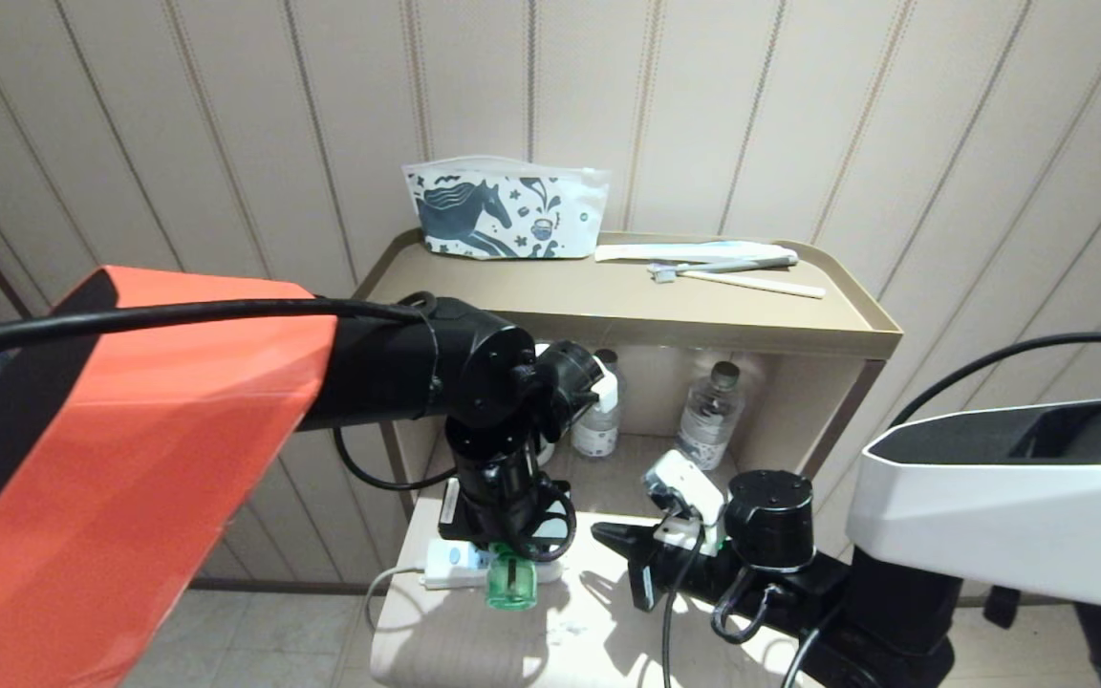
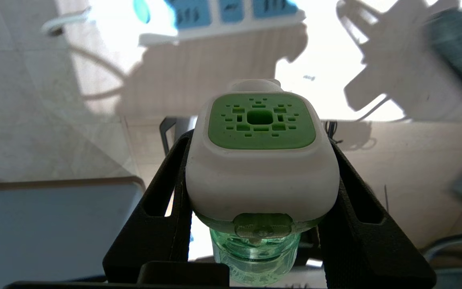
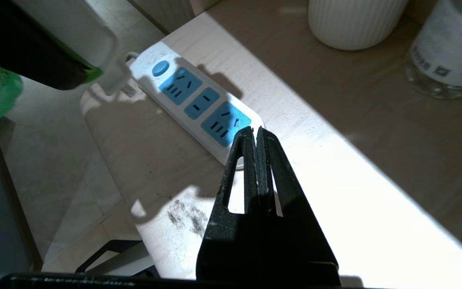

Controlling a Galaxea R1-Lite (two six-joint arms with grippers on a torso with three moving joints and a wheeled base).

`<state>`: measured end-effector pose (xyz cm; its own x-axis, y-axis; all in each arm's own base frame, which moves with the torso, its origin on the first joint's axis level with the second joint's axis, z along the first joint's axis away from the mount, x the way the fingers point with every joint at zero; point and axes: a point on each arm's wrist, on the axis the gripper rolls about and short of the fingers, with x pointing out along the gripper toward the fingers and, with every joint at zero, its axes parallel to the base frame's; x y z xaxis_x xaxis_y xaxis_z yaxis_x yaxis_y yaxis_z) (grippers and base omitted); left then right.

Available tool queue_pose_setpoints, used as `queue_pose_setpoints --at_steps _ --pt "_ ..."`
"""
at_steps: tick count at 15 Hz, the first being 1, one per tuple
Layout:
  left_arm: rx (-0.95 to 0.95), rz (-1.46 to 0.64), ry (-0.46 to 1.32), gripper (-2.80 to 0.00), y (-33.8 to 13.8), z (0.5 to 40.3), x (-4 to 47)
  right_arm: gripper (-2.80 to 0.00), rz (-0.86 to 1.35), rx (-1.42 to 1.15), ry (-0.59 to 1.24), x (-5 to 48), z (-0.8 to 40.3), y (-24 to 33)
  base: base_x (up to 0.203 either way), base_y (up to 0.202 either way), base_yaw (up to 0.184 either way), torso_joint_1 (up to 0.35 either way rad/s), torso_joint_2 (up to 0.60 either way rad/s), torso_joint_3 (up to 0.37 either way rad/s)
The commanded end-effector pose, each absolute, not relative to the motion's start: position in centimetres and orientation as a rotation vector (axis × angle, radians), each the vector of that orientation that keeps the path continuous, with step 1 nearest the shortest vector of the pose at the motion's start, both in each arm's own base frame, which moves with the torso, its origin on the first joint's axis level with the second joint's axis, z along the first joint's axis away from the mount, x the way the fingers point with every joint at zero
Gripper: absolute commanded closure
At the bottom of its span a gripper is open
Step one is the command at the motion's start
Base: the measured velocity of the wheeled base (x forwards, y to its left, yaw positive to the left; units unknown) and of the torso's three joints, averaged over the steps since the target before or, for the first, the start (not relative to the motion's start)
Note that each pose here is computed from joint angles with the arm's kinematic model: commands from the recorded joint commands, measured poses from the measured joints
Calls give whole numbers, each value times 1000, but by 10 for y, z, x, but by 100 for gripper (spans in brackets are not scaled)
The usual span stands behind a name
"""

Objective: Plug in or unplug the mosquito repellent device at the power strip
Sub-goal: Place the mosquito repellent liquid on the table

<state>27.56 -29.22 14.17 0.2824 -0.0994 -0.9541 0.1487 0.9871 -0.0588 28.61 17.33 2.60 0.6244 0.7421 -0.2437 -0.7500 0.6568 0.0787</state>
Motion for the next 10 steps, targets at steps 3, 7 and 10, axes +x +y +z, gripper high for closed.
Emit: queue_pose_setpoints --at_steps 3,7,10 --pt "3 -183 1230 0 -254 188 242 0 804 -18 171 267 72 143 0 0 0 0 0 0" --pt "-49 -211 1166 0 -208 224 202 0 788 -16 154 245 105 127 0 0 0 0 0 0" --pt "-106 -209 1102 0 -167 247 175 0 763 -18 164 224 137 113 0 0 0 0 0 0"
